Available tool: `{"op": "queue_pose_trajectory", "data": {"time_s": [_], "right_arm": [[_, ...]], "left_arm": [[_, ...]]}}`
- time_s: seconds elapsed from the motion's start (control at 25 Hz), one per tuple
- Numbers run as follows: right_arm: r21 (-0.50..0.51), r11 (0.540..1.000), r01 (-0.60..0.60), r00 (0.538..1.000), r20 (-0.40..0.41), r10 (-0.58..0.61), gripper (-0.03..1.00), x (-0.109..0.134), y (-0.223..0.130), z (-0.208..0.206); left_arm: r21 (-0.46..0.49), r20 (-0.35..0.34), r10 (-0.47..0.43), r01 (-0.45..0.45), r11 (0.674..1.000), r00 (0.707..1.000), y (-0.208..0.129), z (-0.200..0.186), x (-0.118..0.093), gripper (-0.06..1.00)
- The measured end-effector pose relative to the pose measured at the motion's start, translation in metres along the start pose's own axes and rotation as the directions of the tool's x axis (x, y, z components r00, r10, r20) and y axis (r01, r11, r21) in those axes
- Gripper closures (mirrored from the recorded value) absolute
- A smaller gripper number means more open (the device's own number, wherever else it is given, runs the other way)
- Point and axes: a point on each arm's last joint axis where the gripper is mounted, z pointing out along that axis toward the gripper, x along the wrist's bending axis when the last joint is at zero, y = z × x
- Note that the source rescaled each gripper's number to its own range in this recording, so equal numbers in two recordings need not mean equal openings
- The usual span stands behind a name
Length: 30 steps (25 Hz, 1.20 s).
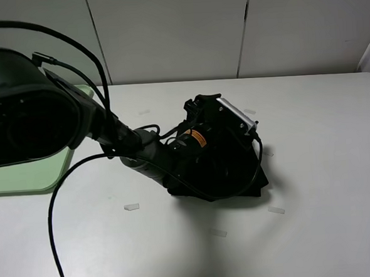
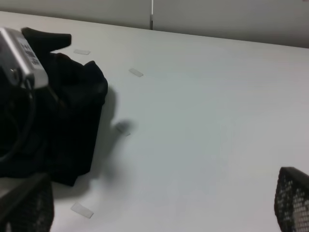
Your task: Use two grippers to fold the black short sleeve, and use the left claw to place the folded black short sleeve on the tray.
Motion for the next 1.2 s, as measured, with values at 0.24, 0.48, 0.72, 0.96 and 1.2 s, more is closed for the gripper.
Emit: {"op": "queue_pose_trajectory", "data": {"time_s": [0.24,0.48,0.72,0.96,1.2], "right_arm": [[0.0,1.0,0.0,1.0,0.0,0.0,-0.03,0.0,0.0,0.0],[0.0,1.0,0.0,1.0,0.0,0.0,-0.03,0.0,0.0,0.0],[0.0,1.0,0.0,1.0,0.0,0.0,-0.03,0.0,0.0,0.0],[0.0,1.0,0.0,1.0,0.0,0.0,-0.03,0.0,0.0,0.0],[0.0,1.0,0.0,1.0,0.0,0.0,-0.03,0.0,0.0,0.0]], "left_arm": [[-0.004,0.026,0.016,-0.016,1.0,1.0,-0.011,0.009,-0.006,-0.03],[-0.012,0.084,0.053,-0.052,0.999,0.995,-0.023,0.009,-0.014,-0.03],[-0.029,0.015,0.012,-0.011,1.0,1.0,-0.001,0.011,-0.003,-0.03],[-0.08,-0.087,-0.101,0.094,0.992,0.991,0.083,-0.005,0.028,-0.03],[0.166,-0.151,-0.34,0.363,0.917,0.928,0.122,-0.054,0.075,-0.03]]}}
